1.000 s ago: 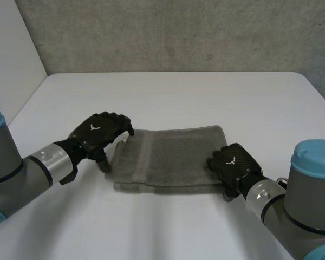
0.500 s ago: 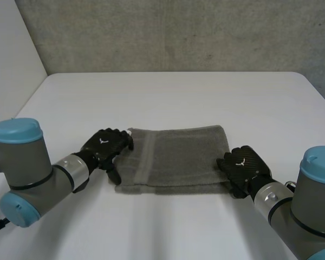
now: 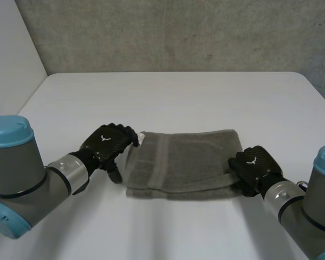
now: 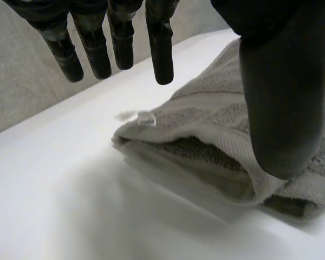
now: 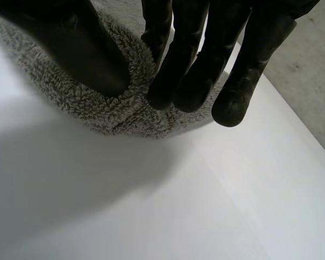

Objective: Fold the towel.

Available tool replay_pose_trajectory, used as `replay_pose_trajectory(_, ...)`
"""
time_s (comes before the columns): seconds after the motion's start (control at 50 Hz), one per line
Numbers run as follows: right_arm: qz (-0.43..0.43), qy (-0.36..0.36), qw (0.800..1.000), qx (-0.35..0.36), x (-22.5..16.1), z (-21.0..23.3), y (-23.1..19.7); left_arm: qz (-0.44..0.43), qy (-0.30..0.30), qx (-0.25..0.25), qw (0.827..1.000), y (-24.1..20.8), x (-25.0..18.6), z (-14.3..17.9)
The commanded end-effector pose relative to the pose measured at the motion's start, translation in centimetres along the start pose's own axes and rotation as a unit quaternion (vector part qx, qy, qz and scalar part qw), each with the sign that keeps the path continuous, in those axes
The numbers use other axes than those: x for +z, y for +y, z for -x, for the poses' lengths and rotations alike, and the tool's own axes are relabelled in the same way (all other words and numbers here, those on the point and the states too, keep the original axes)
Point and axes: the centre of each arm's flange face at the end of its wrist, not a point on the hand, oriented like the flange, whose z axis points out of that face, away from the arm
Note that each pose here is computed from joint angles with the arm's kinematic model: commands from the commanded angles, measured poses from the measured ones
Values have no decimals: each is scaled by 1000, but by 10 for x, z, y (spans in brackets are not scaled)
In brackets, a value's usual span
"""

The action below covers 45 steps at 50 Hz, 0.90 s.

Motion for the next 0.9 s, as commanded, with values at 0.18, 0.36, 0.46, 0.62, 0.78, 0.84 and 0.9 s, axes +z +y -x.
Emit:
replay_pose_trajectory(0.18,-17,74,995,-72,-5,-73,-29,-39,-1,18,999,-27,-15,-8)
replay_pose_trajectory(0.36,-150,-20,982,-109,-20,4,-117,-89,-12,-38,995,-60,-13,5)
replay_pose_trajectory(0.46,-168,-79,975,-123,-33,62,-127,-116,-14,-61,991,-75,-17,9)
replay_pose_trajectory(0.62,-115,-105,978,-140,-33,105,-102,-134,-12,-74,988,-85,-17,10)
replay_pose_trajectory(0.78,-101,-38,991,-80,-24,59,-106,-141,-9,-72,987,-91,-9,6)
replay_pose_trajectory(0.84,-106,-1,994,-40,-24,28,-114,-131,8,-81,988,-85,2,-7)
replay_pose_trajectory(0.9,-110,21,994,-4,-23,8,-116,-119,24,-92,988,-78,13,-21)
